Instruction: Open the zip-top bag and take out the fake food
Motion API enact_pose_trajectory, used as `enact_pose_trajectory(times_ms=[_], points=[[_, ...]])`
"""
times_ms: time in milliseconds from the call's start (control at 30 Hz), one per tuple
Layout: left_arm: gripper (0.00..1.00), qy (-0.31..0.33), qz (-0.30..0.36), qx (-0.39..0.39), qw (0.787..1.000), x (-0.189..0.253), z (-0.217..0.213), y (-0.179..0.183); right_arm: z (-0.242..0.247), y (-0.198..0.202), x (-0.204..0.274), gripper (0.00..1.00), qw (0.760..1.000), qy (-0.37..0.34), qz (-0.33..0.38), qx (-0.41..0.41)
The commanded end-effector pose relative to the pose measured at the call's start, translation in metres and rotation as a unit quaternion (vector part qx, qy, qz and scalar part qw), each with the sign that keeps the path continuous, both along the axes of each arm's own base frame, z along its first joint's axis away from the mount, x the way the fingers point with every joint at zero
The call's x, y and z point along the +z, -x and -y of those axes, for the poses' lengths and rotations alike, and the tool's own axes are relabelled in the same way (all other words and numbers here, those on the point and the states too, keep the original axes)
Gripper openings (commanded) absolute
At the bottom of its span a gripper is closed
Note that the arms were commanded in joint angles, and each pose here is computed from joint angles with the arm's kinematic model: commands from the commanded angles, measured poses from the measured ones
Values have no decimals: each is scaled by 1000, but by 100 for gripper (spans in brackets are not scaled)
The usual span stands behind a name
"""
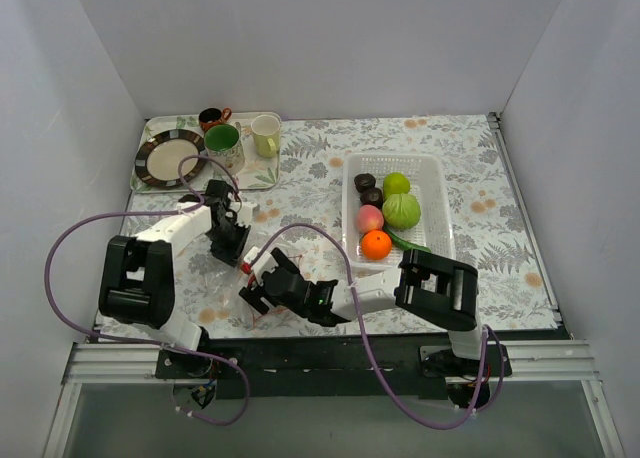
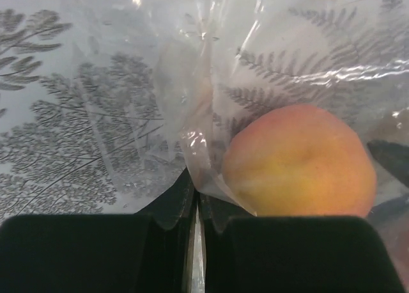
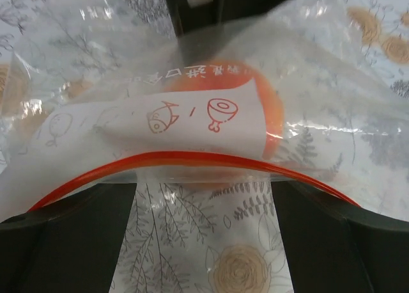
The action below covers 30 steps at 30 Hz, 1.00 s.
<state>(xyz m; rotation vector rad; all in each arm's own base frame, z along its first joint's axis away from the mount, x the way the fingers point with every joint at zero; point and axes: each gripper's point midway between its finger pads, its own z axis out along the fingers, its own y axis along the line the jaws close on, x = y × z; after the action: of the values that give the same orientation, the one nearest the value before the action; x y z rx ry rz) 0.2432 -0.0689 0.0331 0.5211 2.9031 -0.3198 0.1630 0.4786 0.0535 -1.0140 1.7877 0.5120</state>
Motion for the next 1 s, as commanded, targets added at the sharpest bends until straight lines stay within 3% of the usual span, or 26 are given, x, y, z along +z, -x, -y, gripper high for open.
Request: enact_pose_trajectory(times_ms=[0,333,533,633,667,767,867,967], points=[[3,7,-31,-48,998,-3,15,16,-35,-15,55,96,994,-88,58,1],[2,2,-43,-79,996,-3,20,29,-26,-22,26,96,998,-63,26,-9],[0,-21,-31,-70,997,-6,12,23,8,-9,-1,89,999,-33,-7,-13],[0,-52,-13,-50,997,-8,4,11,16,-4,2,67,1000,-24,-17,-7],[0,-64,-9,-42,997,-9,1,7,16,-3,22,52,999,-42,-14,-5],[0,-123,36,-5,992,-7,-19,-18,29,4,61,29,997,-74,-11,1],[0,-132,59,15,989,-2,-21,-39,47,12,97,19,996,-88,-9,11],[0,-140,49,26,989,-9,-21,-51,68,19,124,20,996,-92,-14,16]])
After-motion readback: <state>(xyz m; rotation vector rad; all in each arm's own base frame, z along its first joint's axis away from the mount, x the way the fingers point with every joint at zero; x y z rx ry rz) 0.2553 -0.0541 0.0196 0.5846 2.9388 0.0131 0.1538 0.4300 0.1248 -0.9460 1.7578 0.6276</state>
